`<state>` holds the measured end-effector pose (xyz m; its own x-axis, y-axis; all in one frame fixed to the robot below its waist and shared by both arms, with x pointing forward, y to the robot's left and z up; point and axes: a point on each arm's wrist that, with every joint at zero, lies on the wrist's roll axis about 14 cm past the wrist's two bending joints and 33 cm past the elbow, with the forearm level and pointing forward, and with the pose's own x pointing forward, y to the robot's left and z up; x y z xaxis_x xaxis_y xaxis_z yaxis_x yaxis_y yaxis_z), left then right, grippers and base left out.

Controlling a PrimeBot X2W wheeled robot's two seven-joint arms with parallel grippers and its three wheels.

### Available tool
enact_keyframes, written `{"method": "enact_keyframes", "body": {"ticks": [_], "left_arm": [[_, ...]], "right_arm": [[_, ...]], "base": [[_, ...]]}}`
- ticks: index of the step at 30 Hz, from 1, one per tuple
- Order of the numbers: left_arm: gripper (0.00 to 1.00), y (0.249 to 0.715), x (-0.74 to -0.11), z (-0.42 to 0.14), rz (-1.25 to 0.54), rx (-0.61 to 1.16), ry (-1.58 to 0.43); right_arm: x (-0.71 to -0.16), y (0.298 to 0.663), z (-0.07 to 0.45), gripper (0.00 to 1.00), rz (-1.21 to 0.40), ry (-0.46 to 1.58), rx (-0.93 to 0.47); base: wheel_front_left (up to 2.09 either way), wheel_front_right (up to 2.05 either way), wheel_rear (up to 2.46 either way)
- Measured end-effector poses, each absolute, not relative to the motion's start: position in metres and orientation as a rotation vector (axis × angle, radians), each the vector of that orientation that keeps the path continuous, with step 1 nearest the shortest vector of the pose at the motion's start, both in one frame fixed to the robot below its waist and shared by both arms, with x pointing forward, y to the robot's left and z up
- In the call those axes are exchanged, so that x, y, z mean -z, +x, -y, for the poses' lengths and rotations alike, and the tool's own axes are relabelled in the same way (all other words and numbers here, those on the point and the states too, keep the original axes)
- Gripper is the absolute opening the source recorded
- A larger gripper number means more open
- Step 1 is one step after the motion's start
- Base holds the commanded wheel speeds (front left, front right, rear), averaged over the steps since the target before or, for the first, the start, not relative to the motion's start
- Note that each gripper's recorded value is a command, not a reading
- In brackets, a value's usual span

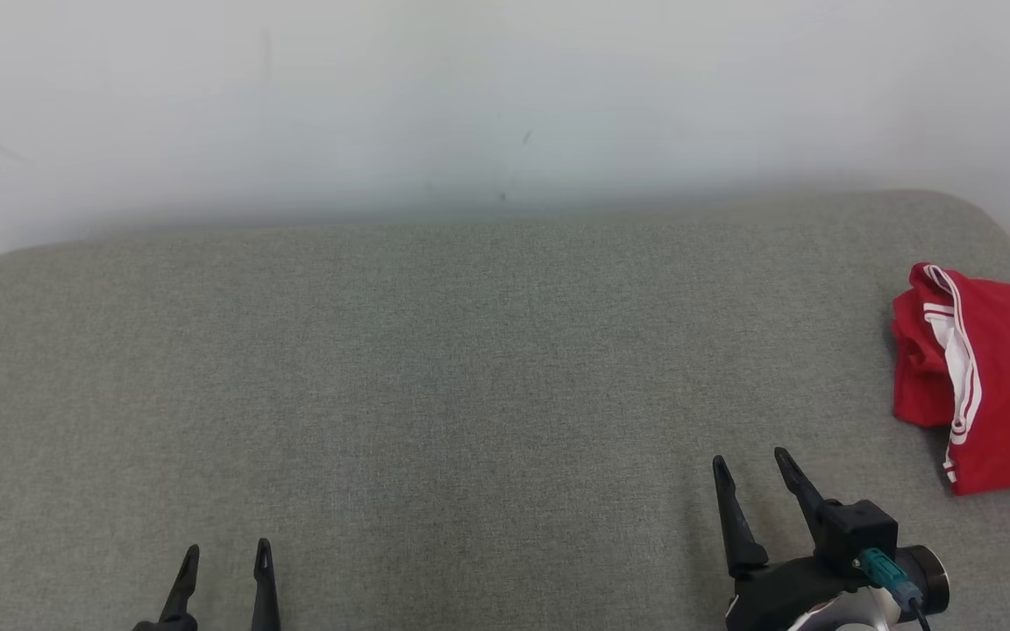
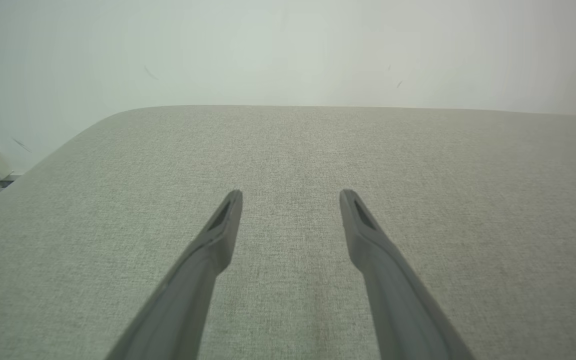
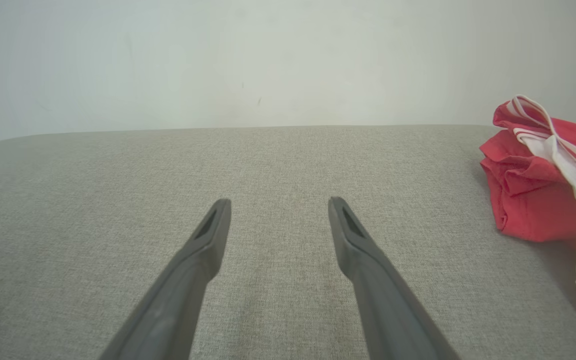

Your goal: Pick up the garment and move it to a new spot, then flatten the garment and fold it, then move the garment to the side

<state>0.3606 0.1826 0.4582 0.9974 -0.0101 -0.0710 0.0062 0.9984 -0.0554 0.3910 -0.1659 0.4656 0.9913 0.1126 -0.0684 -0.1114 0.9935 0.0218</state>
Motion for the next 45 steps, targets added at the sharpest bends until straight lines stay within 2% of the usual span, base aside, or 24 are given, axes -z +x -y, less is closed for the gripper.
{"method": "enact_keyframes", "body": {"ticks": [31, 32, 39, 45], "left_arm": [[1.00, 0.361, -0.450, -0.178, -0.096, 0.025, -0.105], [0.00, 0.361, -0.448, -0.177, -0.102, 0.026, -0.109], [0.00, 0.354, -0.429, -0.177, -0.174, 0.014, -0.137], [0.00, 0.354, -0.428, -0.184, -0.188, -0.030, -0.247]], "right_arm": [[-0.462, 0.393, 0.168, 1.00, -0.077, 0.000, -0.110], [-0.460, 0.392, 0.168, 0.00, -0.084, 0.000, -0.110], [-0.429, 0.375, 0.171, 0.00, -0.191, 0.027, -0.093], [-0.432, 0.376, 0.179, 0.00, -0.195, 0.150, -0.041]], "base": [[0.00, 0.00, 0.00], [0.00, 0.00, 0.00], [0.00, 0.00, 0.00], [0.00, 0.00, 0.00]]}}
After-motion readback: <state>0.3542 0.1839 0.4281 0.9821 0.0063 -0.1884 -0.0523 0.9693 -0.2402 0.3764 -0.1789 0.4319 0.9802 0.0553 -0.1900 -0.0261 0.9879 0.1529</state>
